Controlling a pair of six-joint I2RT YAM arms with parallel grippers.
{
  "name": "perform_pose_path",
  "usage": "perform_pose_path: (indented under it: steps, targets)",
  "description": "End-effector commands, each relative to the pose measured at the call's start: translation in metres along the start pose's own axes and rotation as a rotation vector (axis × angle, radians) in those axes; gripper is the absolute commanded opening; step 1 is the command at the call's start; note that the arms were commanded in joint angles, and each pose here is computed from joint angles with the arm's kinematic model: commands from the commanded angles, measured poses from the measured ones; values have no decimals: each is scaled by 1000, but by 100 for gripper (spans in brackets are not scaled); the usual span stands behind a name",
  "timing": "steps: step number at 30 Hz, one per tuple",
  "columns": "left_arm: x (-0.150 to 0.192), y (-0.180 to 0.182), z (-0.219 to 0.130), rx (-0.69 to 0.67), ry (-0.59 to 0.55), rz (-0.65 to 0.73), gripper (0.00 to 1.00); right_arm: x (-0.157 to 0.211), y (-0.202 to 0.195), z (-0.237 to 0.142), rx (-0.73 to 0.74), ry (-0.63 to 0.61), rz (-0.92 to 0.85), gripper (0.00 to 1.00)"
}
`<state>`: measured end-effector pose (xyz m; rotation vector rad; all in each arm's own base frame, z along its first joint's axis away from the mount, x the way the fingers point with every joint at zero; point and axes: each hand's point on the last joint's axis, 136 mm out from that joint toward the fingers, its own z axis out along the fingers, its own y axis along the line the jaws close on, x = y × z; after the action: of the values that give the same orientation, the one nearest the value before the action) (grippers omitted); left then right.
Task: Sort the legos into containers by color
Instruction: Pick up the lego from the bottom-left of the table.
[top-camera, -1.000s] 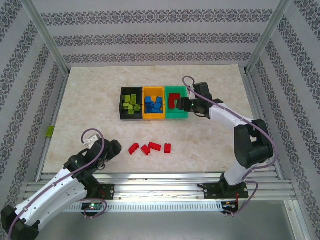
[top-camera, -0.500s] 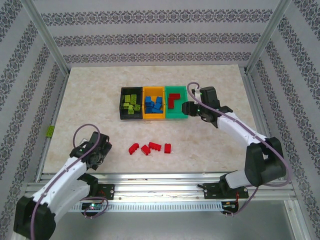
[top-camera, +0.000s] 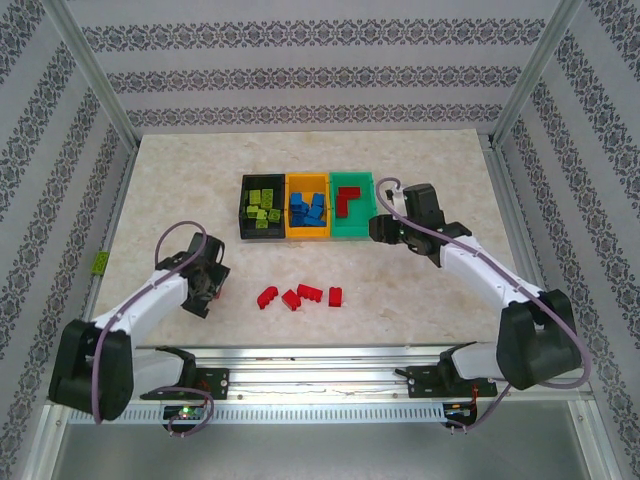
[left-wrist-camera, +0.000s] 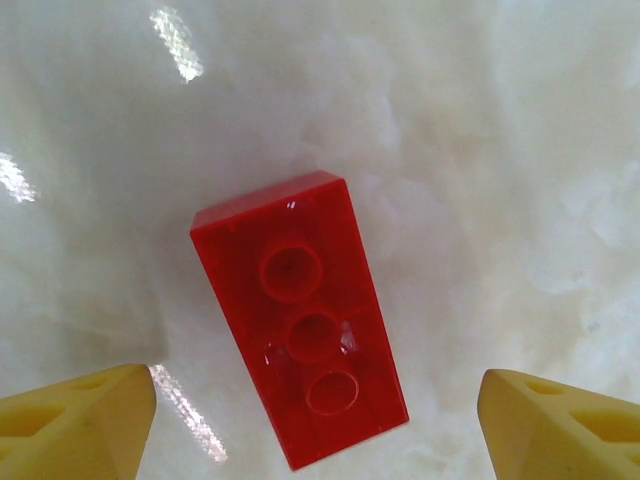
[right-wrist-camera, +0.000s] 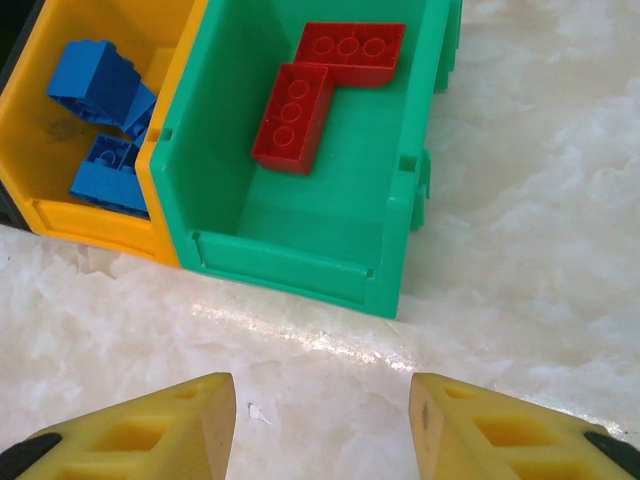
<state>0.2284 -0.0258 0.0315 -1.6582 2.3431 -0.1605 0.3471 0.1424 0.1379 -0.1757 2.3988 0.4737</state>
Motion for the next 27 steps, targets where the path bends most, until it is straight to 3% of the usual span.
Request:
perform_pose_path:
  steps: [1,6,15,18,23,27]
  targets:
    - [-1,-1,1,-56,25,-73,82,5,-1,-7,18,-3,-31,50]
    - [-8,-12,6,-84,13,-50,78,8,-1,-10,16,-6,-31,50]
    - [-14,0,19,-153,35,-71,71,8,-1,-15,16,-18,-34,50]
    - [-13,-1,23,-142,50,-73,60,8,0,-14,14,-18,-36,50]
    - [-14,-6,22,-132,55,-45,51,10,2,-14,10,-13,-39,50]
    - [-13,-17,19,-90,68,-21,34,12,4,-13,3,-9,-39,50]
